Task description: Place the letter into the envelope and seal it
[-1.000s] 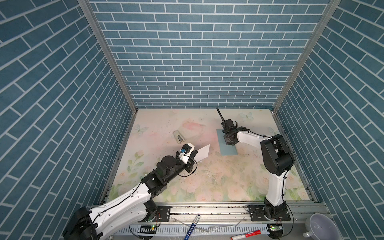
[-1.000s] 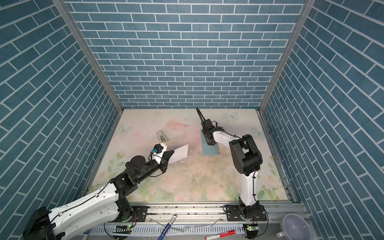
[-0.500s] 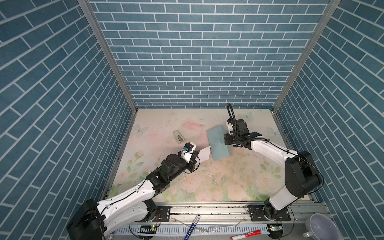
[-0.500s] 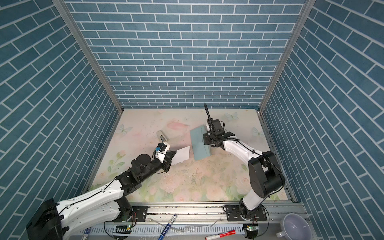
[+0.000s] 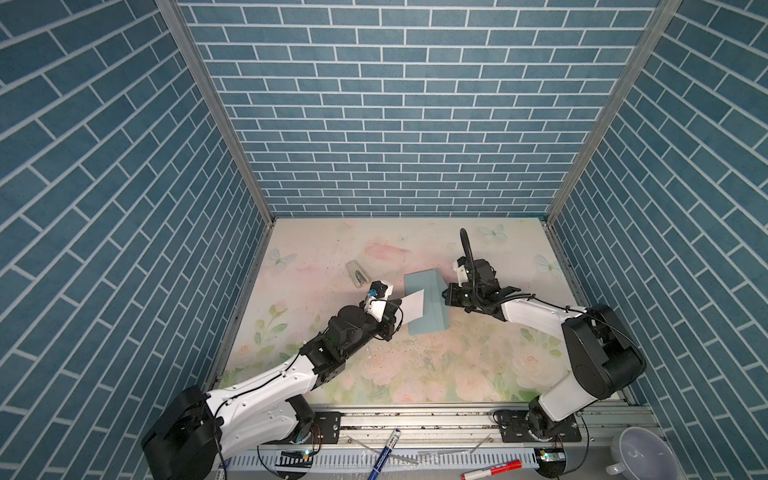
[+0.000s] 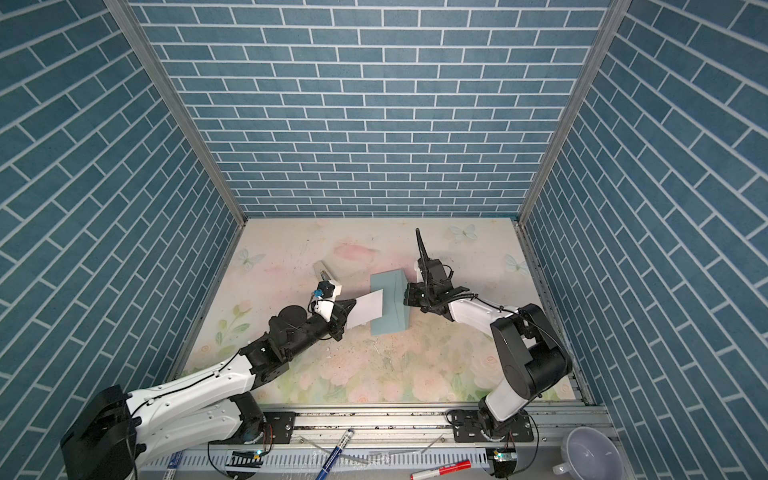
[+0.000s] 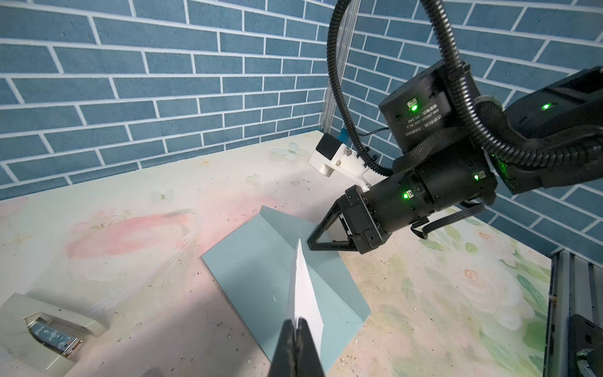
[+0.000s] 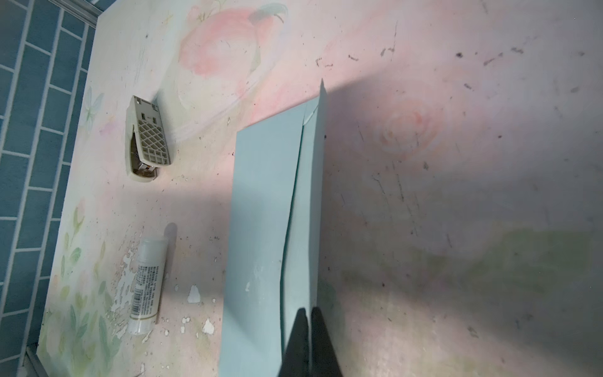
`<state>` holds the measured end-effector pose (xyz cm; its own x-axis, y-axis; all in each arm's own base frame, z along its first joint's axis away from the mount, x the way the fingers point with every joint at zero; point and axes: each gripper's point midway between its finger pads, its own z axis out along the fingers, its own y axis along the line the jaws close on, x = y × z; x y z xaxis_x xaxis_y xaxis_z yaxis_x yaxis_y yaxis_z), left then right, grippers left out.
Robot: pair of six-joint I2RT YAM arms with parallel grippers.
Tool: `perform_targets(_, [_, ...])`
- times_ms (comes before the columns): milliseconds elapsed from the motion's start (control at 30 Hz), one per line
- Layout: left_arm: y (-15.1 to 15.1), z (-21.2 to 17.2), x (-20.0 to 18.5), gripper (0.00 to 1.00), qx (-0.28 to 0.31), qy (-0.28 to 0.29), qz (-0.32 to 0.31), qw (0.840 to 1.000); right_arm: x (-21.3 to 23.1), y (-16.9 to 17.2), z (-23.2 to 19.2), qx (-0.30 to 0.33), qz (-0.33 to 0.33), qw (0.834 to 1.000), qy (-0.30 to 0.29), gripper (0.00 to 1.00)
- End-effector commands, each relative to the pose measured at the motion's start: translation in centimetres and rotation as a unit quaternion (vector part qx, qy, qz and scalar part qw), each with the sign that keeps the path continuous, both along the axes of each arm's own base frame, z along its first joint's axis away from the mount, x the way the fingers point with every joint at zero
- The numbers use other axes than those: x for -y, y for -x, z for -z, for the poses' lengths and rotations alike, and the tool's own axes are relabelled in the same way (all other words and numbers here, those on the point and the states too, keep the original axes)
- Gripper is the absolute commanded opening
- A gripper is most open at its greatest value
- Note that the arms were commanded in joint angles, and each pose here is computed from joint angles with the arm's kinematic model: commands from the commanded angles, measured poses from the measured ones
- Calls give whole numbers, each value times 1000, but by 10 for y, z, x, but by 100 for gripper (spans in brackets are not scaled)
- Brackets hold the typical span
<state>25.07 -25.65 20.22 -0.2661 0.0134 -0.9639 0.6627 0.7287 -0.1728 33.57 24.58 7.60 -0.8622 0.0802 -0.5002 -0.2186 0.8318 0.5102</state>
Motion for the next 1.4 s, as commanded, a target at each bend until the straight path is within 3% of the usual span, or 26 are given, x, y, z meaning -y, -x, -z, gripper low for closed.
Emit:
perform_targets(0, [-5, -21, 2, 0, 17, 25, -6, 1000, -6, 2, 10, -16, 7, 1000, -23, 0])
perform_targets(267, [-11, -27, -1, 0, 2, 56, -32, 998, -1, 5, 20, -19, 1, 1000, -3, 19])
perform_targets(333, [-14, -31, -2, 0, -2, 72, -41, 997, -1, 4, 14, -12, -2, 1000, -1, 31])
perform_targets(467, [-22, -37, -6, 0, -23, 108, -70, 991, 2, 4, -14, 30, -8, 1000, -3, 59])
perform_targets(567, [-28, -47, -12, 0, -37, 148, -99, 983, 6, 5, -47, 76, -2, 997, -26, 69])
perform_targets(700, [-35, -61, -23, 0, -55, 219, -138, 964, 6, 13, -101, 141, 13, 984, -109, 78])
perform_targets(933, [-48, -80, -35, 0, -107, 356, -168, 913, 5, 27, -174, 224, 70, 924, -301, 81])
perform_targets(1067, [-53, -85, -34, 0, -130, 417, -165, 885, -11, 37, -189, 247, 86, 903, -340, 82])
perform_targets(1233, [-56, -86, -33, 0, -145, 463, -158, 860, -24, 39, -194, 243, 100, 872, -412, 83])
perform_targets(1367, [-56, -83, -31, 0, -162, 488, -150, 844, -39, 38, -192, 236, 100, 862, -436, 84])
